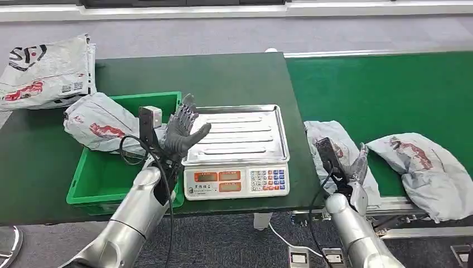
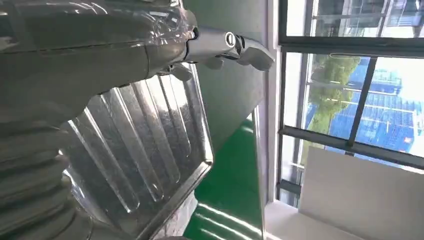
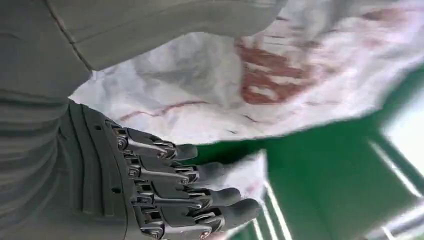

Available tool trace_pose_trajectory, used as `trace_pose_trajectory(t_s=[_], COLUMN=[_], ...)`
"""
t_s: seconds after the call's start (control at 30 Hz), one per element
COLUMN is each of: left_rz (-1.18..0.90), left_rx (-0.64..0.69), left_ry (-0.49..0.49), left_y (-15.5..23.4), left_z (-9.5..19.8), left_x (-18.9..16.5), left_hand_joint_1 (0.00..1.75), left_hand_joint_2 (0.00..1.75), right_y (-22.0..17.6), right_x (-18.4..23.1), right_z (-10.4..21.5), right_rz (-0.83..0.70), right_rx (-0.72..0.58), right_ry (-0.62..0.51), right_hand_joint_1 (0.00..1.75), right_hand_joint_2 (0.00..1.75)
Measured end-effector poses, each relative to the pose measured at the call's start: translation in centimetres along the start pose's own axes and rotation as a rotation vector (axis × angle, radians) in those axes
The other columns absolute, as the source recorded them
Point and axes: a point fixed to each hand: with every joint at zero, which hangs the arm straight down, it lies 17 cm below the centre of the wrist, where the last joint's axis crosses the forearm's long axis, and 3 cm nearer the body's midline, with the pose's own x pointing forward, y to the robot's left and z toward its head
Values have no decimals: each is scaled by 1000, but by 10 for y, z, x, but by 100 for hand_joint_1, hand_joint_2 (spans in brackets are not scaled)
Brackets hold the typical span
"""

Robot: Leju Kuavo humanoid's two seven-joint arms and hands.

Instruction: Moved the parcel from conveyor to table for the left to box.

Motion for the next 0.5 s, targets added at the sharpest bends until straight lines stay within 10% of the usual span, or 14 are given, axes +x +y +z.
trace_pose_trajectory(t_s=[0.37, 0.4, 0.5], left_rz=[-19, -21, -28], left_rx=[4, 8, 21], left_ry=[18, 20, 18], left_y=[3, 4, 8], left_z=[-4, -4, -4], left_x=[-1, -1, -2], left_hand_joint_1=[0, 0, 0], left_hand_joint_2=[175, 175, 175], right_y=[78, 80, 86], right_x=[-100, -101, -102], right_z=[45, 46, 50], right_rz=[567, 584, 608], right_rx=[500, 525, 594], right_ry=[318, 321, 325], right_hand_joint_1=[5, 175, 175], right_hand_joint_2=[175, 175, 175])
